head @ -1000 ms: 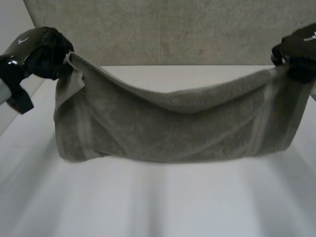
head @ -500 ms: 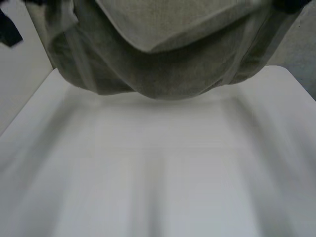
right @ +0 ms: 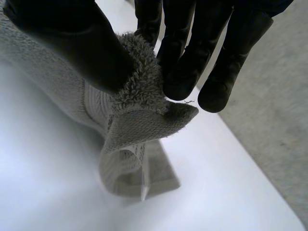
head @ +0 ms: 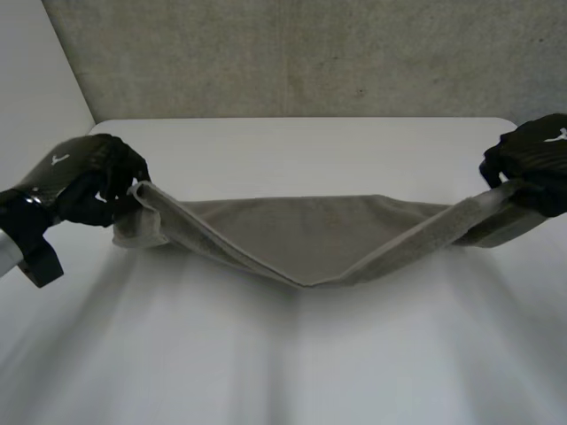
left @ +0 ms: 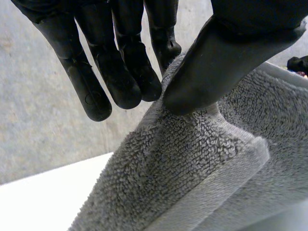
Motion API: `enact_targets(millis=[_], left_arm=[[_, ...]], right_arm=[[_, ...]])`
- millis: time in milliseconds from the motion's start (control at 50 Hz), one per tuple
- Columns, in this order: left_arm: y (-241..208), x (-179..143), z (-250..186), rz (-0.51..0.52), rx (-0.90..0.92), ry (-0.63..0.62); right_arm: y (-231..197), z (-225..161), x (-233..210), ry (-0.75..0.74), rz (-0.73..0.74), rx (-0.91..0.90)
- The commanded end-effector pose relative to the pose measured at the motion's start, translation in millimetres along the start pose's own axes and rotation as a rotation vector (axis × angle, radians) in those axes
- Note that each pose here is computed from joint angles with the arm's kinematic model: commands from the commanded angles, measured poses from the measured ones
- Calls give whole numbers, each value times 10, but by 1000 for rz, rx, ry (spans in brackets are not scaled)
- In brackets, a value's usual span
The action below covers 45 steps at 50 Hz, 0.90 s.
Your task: Fold the towel.
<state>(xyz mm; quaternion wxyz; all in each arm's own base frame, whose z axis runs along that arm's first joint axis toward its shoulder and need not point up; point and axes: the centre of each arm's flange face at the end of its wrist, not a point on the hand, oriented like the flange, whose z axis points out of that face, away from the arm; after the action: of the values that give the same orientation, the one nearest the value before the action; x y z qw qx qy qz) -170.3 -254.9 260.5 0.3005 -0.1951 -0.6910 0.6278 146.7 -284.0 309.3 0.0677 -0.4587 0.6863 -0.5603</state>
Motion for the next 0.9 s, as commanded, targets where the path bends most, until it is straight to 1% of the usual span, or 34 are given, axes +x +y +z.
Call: enact_targets(millis=[20,120,160,200,260,300,320,360,380,400,420,460,480,520,540,560,580,640,740,800,900], left_arm=[[-279,21,-102,20,82,-1],[-343,-66,-53,20,112,-5],[-305,-114,-17,18,111,-7],[-167,-210,96,-2,90,0],[-75,-263,149,-17,73,1],[82,-351,263,-52,40,12],[83,-351,264,-52,40,12],[211,-470,425,-71,21,7],[211,-471,426,-71,21,7],[279,-535,516,-81,12,-6],[280,-535,517,-81,11,-6],[395,-600,726,-88,-6,-12],[396,-601,727,-88,-6,-12],[493,-701,907,-79,-22,-24],[493,-701,908,-79,-22,-24],[550,-740,972,-77,-34,-28],[599,-779,1026,-72,-45,-31],[641,-816,1073,-65,-53,-32],[767,-851,1299,-51,-65,-22],[795,-882,1346,-47,-64,-31],[915,-1014,1484,-51,-73,-48]], right_arm=[[-80,-208,173,58,-8,62],[-32,-150,212,51,0,54],[25,-102,247,46,15,42],[185,35,318,29,56,8],[225,102,332,22,61,-6],[202,263,264,-6,40,-21],[202,264,263,-6,40,-21],[227,488,171,-37,21,-51],[227,489,171,-38,21,-51],[256,582,151,-43,16,-67],[256,583,151,-43,16,-67],[309,741,142,-50,6,-83],[310,742,142,-50,6,-83],[377,916,122,-57,7,-85],[377,917,122,-57,7,-85],[387,1009,101,-58,12,-76],[399,1099,101,-45,15,-70],[424,1177,110,-24,14,-70],[567,1477,127,62,-29,-82],[588,1548,106,75,-43,-79],[738,1744,103,123,-68,-86]])
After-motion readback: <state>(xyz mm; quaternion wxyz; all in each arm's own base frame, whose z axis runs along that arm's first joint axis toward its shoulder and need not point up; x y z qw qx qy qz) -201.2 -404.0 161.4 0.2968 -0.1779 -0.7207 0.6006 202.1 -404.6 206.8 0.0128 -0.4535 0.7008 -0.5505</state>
